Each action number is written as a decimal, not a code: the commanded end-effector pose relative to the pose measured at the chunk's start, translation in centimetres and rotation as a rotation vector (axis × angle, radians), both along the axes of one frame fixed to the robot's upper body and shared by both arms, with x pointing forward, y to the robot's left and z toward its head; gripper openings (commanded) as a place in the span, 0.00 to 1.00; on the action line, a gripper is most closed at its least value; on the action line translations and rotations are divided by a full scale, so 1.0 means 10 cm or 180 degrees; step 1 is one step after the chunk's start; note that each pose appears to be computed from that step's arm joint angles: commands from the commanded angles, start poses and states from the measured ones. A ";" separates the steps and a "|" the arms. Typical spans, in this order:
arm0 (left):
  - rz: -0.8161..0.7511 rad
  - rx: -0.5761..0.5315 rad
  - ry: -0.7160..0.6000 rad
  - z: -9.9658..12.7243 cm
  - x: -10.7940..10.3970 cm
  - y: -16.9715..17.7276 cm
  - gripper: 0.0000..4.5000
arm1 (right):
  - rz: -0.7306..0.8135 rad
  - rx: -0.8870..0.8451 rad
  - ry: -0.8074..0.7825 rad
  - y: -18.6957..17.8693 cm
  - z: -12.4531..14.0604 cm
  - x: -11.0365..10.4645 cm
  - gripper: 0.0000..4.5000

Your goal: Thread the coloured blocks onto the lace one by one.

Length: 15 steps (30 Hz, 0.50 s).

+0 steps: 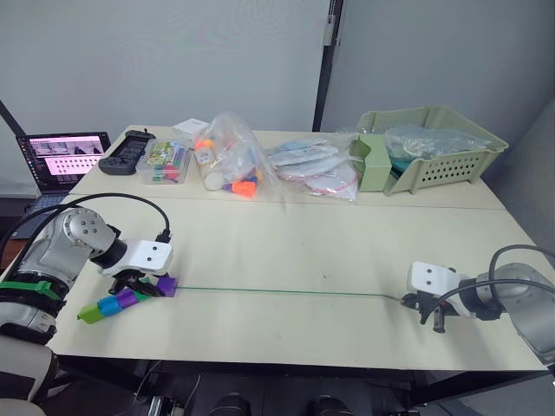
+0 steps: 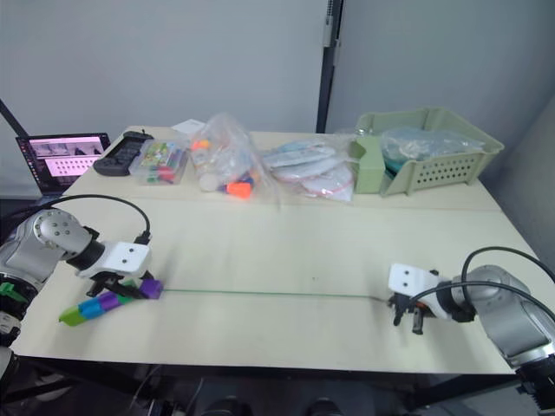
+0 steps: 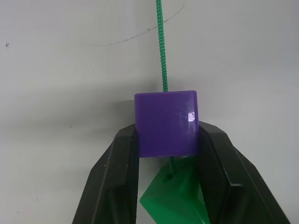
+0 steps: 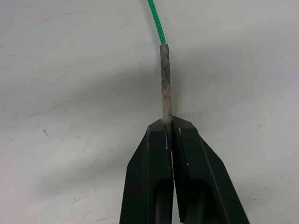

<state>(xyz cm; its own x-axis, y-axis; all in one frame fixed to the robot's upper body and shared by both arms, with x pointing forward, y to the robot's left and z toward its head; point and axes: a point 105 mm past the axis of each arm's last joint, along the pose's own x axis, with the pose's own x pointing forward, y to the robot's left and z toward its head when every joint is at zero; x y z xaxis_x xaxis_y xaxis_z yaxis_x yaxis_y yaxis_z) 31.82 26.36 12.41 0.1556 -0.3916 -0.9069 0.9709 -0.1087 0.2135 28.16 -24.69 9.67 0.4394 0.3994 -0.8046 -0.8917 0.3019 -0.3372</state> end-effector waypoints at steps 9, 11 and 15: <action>-0.0044 0.0042 -0.0117 0.04 0.02 0.01 0.26 | 0.0051 -0.0050 -0.0084 0.00 0.02 0.04 0.00; -0.0028 0.0024 -0.0126 0.05 0.02 0.01 0.26 | 0.0031 -0.0043 -0.0088 -0.01 0.03 0.05 0.00; -0.0009 -0.0029 -0.0124 0.06 0.03 0.00 0.26 | -0.0026 0.0067 -0.0105 0.00 0.06 0.07 0.07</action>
